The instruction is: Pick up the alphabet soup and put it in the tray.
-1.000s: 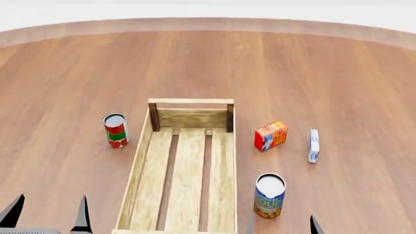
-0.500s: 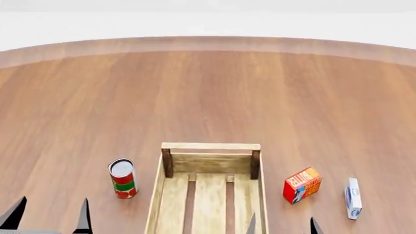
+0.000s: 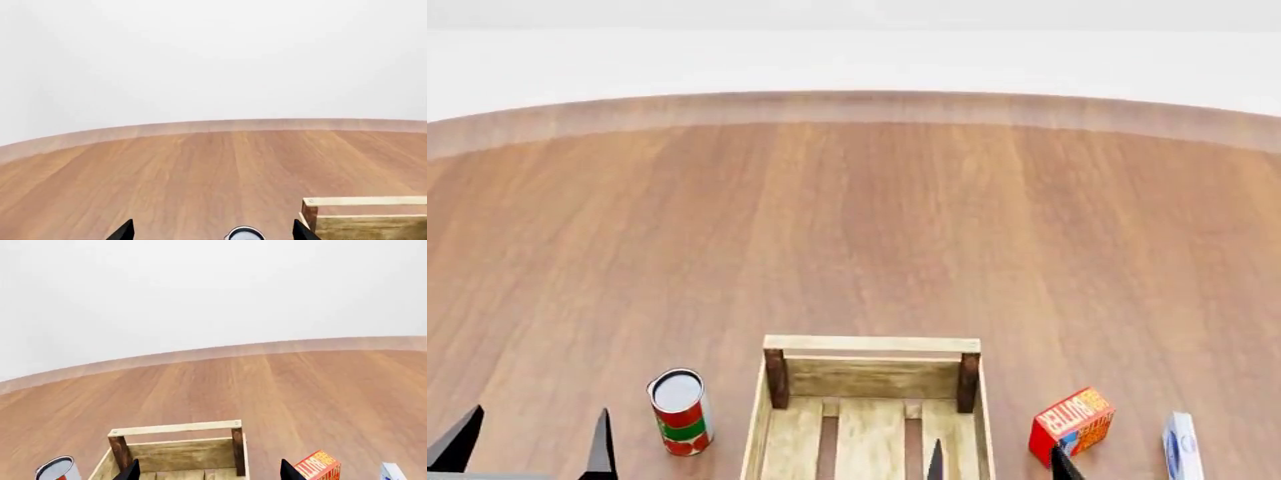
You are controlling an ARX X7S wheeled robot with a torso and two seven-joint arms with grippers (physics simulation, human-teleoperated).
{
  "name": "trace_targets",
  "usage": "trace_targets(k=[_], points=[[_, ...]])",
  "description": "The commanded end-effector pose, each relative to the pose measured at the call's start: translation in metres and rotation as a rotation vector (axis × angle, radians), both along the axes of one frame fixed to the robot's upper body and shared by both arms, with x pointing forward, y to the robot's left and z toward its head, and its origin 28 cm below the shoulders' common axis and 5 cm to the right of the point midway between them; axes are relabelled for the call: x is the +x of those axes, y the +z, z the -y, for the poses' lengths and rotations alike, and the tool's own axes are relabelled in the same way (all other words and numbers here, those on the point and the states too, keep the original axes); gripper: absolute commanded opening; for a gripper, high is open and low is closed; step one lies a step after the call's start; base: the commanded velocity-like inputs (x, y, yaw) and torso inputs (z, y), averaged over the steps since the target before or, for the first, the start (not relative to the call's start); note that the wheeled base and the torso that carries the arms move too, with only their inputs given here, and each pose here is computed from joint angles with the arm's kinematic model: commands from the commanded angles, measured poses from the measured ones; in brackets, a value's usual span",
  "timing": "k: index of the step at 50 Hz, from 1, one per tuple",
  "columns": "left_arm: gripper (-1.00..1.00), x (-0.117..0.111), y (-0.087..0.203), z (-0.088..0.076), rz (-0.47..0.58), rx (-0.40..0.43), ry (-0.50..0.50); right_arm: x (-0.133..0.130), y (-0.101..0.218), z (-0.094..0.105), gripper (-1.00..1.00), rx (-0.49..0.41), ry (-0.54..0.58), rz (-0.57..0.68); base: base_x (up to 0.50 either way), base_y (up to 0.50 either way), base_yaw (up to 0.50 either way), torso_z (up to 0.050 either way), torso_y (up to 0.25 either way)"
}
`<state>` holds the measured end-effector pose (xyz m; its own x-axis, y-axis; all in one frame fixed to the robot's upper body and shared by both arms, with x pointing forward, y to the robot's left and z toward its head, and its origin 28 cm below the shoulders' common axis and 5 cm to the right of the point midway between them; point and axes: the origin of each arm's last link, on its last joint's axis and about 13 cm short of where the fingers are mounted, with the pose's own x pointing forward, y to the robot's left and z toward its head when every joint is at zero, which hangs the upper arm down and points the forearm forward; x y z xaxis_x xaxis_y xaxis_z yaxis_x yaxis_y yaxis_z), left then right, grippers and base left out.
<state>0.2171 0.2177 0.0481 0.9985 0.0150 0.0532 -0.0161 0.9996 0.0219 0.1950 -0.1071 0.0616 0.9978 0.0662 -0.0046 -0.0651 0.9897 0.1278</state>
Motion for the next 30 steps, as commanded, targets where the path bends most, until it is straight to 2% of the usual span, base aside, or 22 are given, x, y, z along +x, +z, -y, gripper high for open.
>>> trace_targets(k=[1, 5, 11, 15, 24, 30], points=[[1.00, -0.001, -0.002, 0.000, -0.003, 0.002, -0.002, -0.018, 0.028, 0.006, 1.00, 0.009, 0.170, -0.095, 0.00, 0.00, 0.00, 0.000, 0.000], [1.00, -0.001, -0.002, 0.001, -0.003, 0.003, -0.002, -0.027, 0.039, 0.013, 1.00, -0.004, 0.217, -0.146, 0.00, 0.00, 0.00, 0.000, 0.000], [1.00, -0.001, -0.002, 0.000, -0.003, 0.002, -0.003, -0.033, 0.040, 0.023, 1.00, -0.050, 0.213, -0.226, 0.00, 0.00, 0.00, 0.000, 0.000], [1.00, -0.001, -0.002, 0.000, -0.003, 0.002, -0.004, -0.035, 0.039, 0.028, 1.00, -0.066, 0.180, -0.257, 0.00, 0.00, 0.00, 0.000, 0.000], [1.00, -0.001, -0.002, 0.001, -0.005, -0.003, -0.005, -0.043, 0.028, 0.044, 1.00, -0.064, 0.032, -0.346, 0.00, 0.00, 0.00, 0.000, 0.000], [1.00, -0.001, -0.002, 0.001, -0.007, -0.005, -0.006, -0.047, 0.026, 0.046, 1.00, -0.061, 0.004, -0.375, 0.00, 0.00, 0.00, 0.000, 0.000]])
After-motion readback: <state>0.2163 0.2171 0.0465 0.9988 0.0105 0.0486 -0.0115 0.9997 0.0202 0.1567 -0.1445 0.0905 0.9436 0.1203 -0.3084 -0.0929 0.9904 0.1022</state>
